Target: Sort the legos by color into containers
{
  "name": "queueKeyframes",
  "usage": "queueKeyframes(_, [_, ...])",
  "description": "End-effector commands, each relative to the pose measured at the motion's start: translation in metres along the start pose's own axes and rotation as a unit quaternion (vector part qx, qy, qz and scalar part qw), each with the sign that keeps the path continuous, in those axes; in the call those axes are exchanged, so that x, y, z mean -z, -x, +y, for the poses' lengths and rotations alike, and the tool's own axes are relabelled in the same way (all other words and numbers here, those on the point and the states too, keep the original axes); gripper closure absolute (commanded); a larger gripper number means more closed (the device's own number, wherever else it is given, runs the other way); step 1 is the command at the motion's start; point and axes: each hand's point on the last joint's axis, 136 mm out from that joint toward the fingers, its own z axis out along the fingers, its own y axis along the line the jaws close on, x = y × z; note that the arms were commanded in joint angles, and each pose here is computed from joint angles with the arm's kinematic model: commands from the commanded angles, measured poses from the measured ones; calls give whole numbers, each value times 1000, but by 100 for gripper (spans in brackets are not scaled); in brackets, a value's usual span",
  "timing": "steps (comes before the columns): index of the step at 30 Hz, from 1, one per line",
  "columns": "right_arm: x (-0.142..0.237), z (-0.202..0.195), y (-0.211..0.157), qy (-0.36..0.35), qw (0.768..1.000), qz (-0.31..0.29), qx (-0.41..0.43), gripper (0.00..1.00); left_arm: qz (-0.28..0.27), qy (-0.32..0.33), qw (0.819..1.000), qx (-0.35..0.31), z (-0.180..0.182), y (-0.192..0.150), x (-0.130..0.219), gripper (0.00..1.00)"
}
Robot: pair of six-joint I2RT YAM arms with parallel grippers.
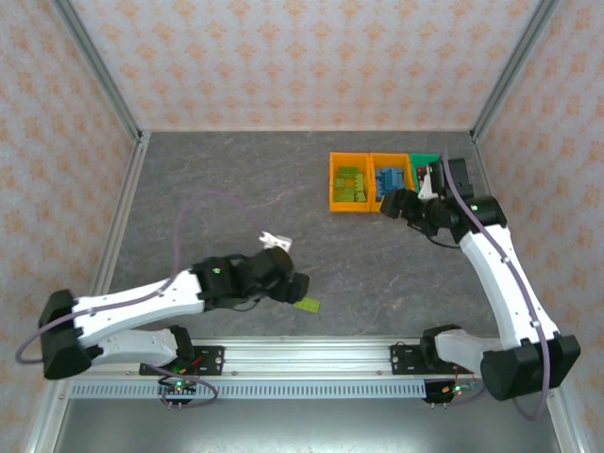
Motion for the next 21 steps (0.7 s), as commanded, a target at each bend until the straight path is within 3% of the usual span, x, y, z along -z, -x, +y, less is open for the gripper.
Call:
queueKeyframes(1, [3, -11, -19, -18, 999, 26, 6, 21, 26, 7, 999, 31, -21, -18, -26, 7])
queueKeyframes(9, [-1, -6, -25, 5, 999, 37, 1, 14, 83, 71, 994, -22, -35, -53, -88, 5])
queueKeyframes(13, [-3, -8, -27, 1, 999, 41, 0, 13, 80, 82, 993, -28, -36, -54, -103, 6])
queueKeyframes(21, [-3, -12, -40, -2, 998, 67, -9, 12, 97, 110, 989, -30, -27, -66, -120, 26])
